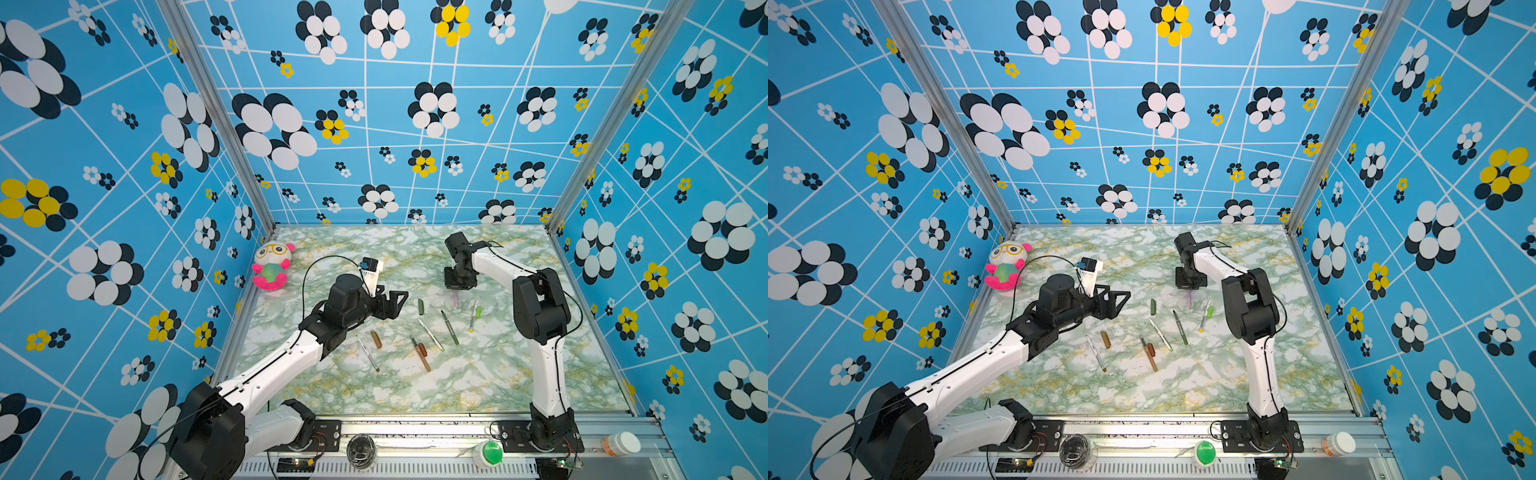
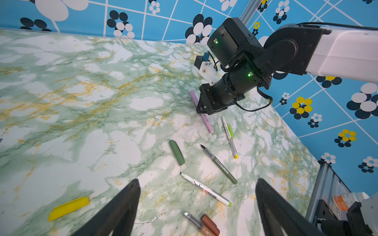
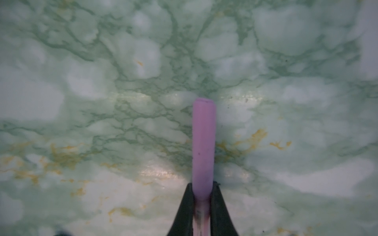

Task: Insert the pens into the pen caps
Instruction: 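Lower the capped pink pen to the table with the right gripper and release, then move the right gripper over the white marker and grasp it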

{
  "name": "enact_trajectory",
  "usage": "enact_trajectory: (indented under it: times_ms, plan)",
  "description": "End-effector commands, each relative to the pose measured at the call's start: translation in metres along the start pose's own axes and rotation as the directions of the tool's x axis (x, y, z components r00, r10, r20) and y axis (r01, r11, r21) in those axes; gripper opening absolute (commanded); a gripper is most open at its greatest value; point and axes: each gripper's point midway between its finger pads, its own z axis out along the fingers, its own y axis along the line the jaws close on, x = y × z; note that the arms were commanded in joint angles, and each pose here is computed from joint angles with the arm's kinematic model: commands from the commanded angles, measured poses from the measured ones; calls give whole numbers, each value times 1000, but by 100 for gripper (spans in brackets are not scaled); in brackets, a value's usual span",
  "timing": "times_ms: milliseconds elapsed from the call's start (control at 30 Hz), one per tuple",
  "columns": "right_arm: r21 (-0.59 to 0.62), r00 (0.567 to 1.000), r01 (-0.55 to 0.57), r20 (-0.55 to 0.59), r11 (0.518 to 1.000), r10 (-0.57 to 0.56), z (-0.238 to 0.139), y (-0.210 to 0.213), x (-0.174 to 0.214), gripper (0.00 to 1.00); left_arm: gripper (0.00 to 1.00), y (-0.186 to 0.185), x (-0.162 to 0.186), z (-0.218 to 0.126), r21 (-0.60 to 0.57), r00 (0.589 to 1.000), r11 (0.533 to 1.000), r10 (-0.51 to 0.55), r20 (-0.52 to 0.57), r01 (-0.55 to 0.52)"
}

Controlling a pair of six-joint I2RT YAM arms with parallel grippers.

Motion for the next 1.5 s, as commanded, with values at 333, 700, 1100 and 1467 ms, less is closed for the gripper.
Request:
enact_trajectory:
  times_ms: [333,700,1100,1467]
  plan:
    - [-28,999,-29,14,999,29,-17,2,-6,35,91,-3,-12,-2,4,1000,1000,6,22,-6]
    - [-152,974,-33,217,988,66,-140,5,-8,43,99,-2,-19,-19,-35,999,999,-4,46,5]
    - [-2,991,-106,77,994,106,-117,-41,114,42,99,15,-21,-18,-9,993,993,-120,-12,120]
    - [-16,992,-127,-7,992,127,-69,-30,129,35,99,8,-18,7,74,988,986,-149,-43,152]
